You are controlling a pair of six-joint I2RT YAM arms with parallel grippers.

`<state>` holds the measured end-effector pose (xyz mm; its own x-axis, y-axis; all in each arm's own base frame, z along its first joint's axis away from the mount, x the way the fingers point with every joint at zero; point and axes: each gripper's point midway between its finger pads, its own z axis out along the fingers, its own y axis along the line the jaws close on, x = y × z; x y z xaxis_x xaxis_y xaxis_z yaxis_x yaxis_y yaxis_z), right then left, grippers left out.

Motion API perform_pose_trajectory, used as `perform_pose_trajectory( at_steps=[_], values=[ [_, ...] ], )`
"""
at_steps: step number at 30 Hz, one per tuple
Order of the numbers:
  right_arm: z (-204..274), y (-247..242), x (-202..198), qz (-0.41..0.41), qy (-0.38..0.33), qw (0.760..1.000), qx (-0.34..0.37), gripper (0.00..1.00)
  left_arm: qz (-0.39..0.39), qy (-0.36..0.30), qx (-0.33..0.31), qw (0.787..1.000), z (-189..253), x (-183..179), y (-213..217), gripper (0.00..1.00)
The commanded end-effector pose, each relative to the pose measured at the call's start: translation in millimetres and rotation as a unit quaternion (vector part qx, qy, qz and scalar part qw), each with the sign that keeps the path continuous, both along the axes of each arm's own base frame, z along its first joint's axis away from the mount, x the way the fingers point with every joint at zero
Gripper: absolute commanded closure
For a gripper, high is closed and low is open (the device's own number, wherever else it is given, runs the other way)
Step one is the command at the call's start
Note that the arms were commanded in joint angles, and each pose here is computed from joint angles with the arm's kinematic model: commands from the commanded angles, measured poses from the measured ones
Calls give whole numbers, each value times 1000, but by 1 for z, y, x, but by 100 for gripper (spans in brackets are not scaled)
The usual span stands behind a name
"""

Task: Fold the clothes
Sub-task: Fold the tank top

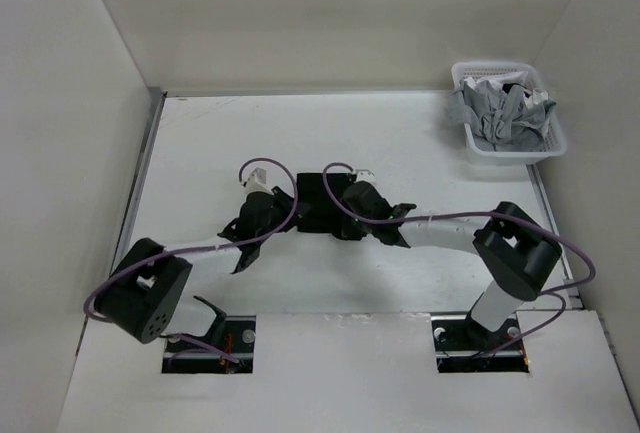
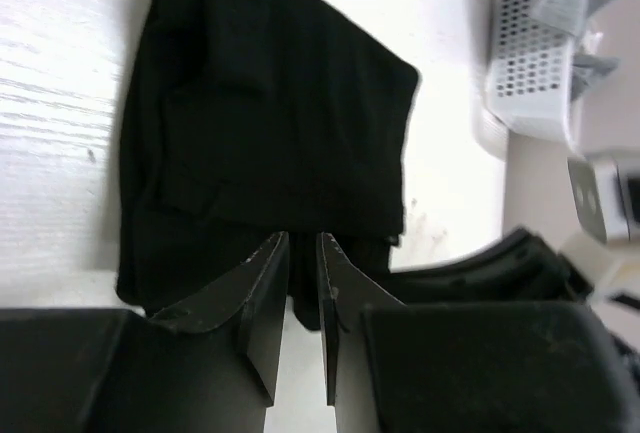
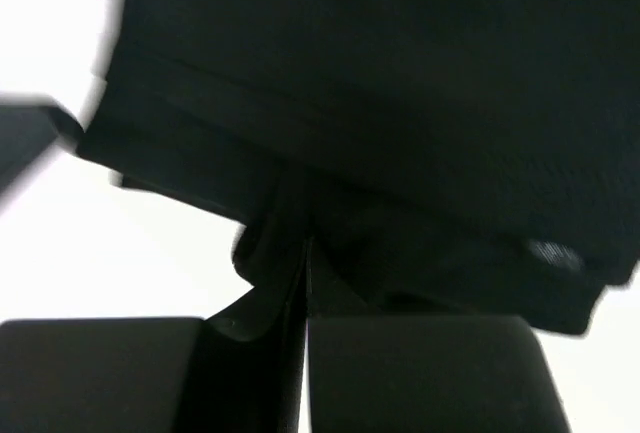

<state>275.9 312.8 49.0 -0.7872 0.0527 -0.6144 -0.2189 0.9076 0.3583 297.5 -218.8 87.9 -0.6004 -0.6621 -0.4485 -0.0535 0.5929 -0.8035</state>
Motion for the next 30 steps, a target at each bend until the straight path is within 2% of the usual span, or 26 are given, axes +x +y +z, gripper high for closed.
perform_pose_trajectory(
  at_steps=[1,5,9,14,16,17,21,25,27,30],
  values=[
    [5,3,-11,-2,-5,999,35,97,9,-42,-18,999,20,24,-9,84],
    [-7,-12,-28,-11,6,999,30,96,14,-20,-9,1000,3,24,-7,84],
    [15,-15,-32,-13,-15,998,52,94,26,-18,-10,999,1,20,6,84],
    [68,-9,-29,0,-68,993,96,70,54,-47,3,997,20,13,26,84],
    [87,-8,-27,6,-88,990,111,68,61,-50,19,997,23,10,31,85],
    [94,-10,-23,4,-100,988,114,70,62,-54,29,996,25,8,33,87],
    [121,-20,-2,-5,-152,980,125,94,65,-76,72,992,36,1,46,92],
    [155,-38,21,-25,-211,967,138,97,94,-91,129,983,50,-2,75,87],
    [173,-53,33,-48,-244,958,146,91,107,-89,162,977,53,-2,92,79],
    [187,-82,46,-100,-282,941,157,69,126,-75,181,973,50,-2,115,64]
  ],
)
